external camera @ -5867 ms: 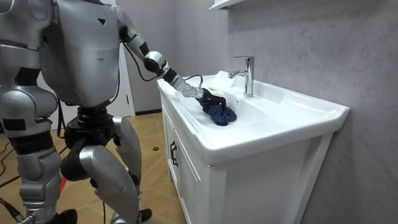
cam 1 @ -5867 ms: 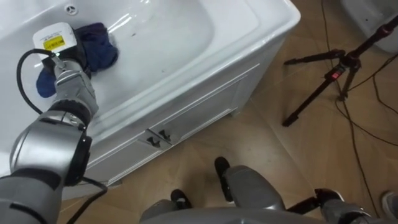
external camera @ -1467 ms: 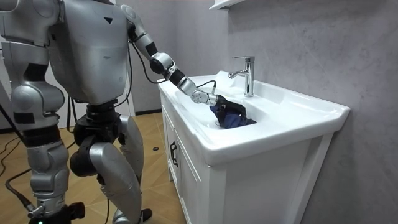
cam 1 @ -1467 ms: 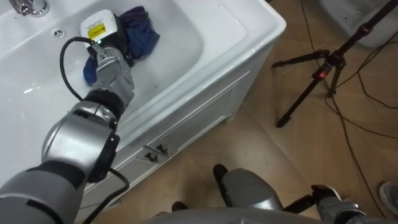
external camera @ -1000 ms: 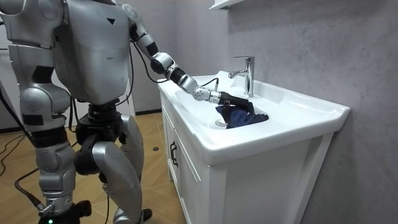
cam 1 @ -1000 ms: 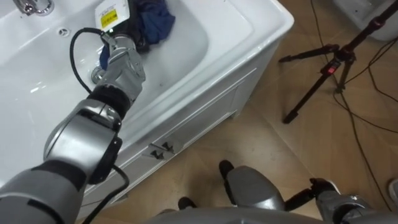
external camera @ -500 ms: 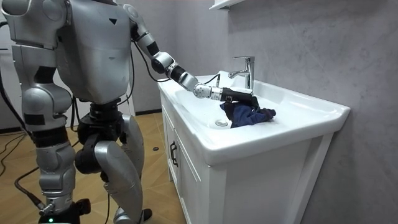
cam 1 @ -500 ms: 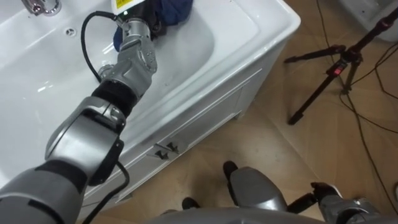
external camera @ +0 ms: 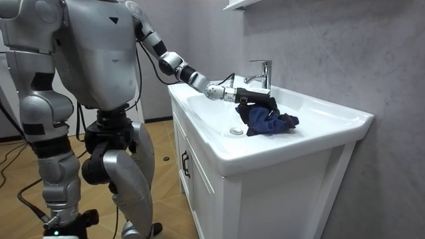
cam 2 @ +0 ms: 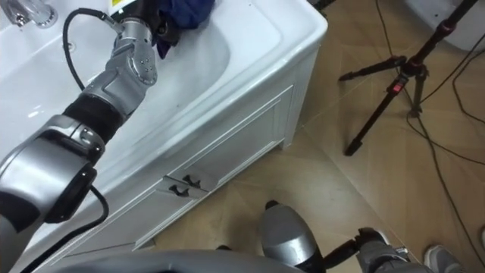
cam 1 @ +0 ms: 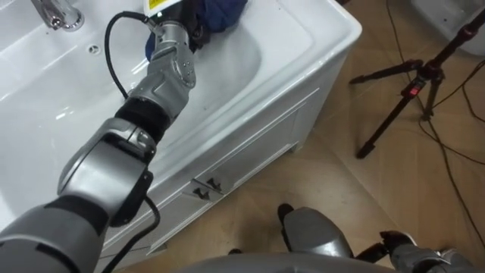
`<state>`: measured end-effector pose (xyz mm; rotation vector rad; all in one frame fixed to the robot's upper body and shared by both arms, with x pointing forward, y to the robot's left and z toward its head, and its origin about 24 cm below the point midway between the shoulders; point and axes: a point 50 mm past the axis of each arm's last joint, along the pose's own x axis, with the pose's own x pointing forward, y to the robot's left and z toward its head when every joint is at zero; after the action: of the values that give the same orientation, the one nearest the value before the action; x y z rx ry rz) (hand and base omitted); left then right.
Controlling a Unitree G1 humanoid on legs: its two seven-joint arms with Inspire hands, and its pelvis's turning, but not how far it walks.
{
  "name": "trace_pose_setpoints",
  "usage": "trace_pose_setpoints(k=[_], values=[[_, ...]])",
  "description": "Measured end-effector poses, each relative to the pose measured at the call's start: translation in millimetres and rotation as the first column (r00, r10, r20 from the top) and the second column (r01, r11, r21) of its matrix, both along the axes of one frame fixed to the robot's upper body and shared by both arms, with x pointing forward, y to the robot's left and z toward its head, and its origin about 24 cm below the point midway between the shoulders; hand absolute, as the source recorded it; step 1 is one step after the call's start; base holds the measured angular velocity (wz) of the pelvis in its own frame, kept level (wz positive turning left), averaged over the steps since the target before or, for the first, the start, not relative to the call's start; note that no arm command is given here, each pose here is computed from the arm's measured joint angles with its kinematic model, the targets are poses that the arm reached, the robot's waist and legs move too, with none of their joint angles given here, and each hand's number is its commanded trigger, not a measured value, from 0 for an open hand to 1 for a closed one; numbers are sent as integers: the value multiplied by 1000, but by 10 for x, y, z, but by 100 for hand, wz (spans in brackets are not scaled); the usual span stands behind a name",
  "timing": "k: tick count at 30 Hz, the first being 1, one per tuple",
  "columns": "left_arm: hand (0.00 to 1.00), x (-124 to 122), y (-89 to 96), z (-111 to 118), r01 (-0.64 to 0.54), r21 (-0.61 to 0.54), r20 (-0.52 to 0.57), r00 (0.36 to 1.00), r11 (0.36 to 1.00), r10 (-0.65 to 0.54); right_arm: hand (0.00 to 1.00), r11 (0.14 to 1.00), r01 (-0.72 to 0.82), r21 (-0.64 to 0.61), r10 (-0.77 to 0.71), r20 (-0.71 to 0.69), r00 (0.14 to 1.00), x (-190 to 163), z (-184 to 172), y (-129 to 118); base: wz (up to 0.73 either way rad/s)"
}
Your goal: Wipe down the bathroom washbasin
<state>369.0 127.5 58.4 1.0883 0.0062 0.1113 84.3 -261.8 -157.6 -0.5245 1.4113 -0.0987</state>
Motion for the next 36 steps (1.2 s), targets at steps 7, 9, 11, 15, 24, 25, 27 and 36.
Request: trace_pose_setpoints(k=[7,9,11,15,24,25,27,36], values=[[100,-45,50,-132,-2,4,-40,999,1000,2,0,1000,2,1,-2,18,1000,-8,-13,45,-2],[100,-75,78,-208,-3,5,-63,998,1000,3,0,1000,3,5,-3,14,1000,-17,-22,70,-7],[100,-137,131,-342,-17,9,-117,993,1000,18,0,1000,6,7,-6,8,1000,-47,-31,79,-11],[100,-229,215,-501,-44,0,-182,982,999,43,0,1000,13,-5,-13,-17,1000,-96,-38,77,-4],[100,-377,366,-712,-103,-19,-267,959,995,94,0,999,28,-29,-29,-20,999,-175,-42,52,0],[100,-393,387,-737,-106,-15,-282,954,994,97,0,999,29,-33,-30,-18,999,-173,-41,50,0],[100,-418,407,-778,-107,-11,-307,946,994,99,0,999,38,-38,-38,-19,999,-184,-40,43,0],[100,-472,510,-844,-164,-58,-352,927,985,133,0,998,59,-33,-59,-19,998,-226,-44,37,-1]])
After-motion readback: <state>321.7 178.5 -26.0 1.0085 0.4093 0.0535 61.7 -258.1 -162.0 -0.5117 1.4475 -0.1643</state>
